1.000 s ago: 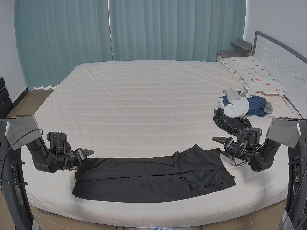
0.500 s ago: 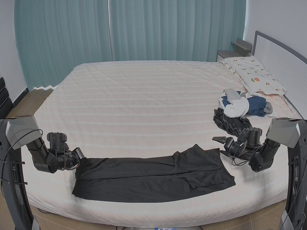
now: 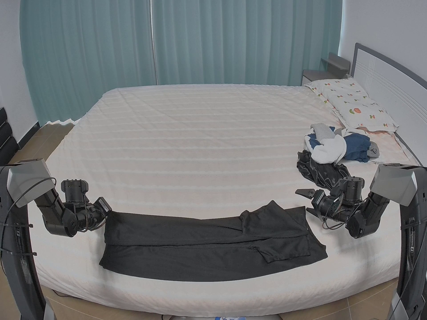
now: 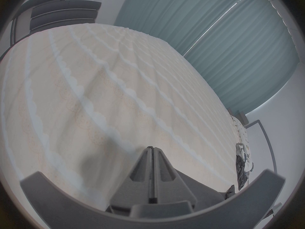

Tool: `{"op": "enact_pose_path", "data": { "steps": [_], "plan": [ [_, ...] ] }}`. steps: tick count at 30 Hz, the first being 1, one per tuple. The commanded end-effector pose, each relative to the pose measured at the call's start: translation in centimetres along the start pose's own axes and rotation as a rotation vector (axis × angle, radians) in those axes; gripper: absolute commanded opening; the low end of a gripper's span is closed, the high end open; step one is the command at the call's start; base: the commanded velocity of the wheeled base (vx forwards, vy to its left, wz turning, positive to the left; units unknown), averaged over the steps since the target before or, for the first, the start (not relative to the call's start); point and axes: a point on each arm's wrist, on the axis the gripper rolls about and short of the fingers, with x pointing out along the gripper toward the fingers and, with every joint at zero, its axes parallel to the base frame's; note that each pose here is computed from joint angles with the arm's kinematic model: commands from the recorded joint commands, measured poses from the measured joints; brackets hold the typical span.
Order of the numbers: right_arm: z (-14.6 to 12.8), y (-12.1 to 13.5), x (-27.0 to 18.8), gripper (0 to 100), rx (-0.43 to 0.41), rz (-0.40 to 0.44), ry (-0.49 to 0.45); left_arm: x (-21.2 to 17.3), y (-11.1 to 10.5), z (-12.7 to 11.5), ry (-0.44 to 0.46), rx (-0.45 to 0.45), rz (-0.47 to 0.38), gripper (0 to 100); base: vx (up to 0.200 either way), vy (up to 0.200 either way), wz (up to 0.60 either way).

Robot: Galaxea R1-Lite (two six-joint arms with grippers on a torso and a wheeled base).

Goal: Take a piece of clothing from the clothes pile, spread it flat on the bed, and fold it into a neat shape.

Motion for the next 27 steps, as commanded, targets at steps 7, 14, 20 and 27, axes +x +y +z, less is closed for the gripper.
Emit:
{"op": "enact_pose_path", "data": {
  "steps": [7, 14, 20, 27],
  "plan": [
    [0.0, 0.0, 0.3, 100, 0.002, -0.002, 0.002, 0.3, 0.3, -0.1, 0.004, -0.001, 0.003, 0, 0.000, 0.000, 0.00],
    [-0.2, 0.1, 0.7, 100, 0.008, -0.027, 0.033, 0.3, 0.3, -0.1, 0.004, -0.005, 0.003, 0, 0.000, 0.000, 0.00],
    [-0.3, 0.1, 0.9, 100, 0.003, -0.030, 0.039, 0.3, 0.3, -0.1, 0.004, -0.005, 0.003, 0, 0.000, 0.000, 0.00],
    [-0.8, -0.4, 1.4, 0, -0.052, -0.037, 0.055, 0.3, 0.3, -0.1, 0.004, -0.004, 0.003, 0, 0.000, 0.000, 0.00]
  ]
}}
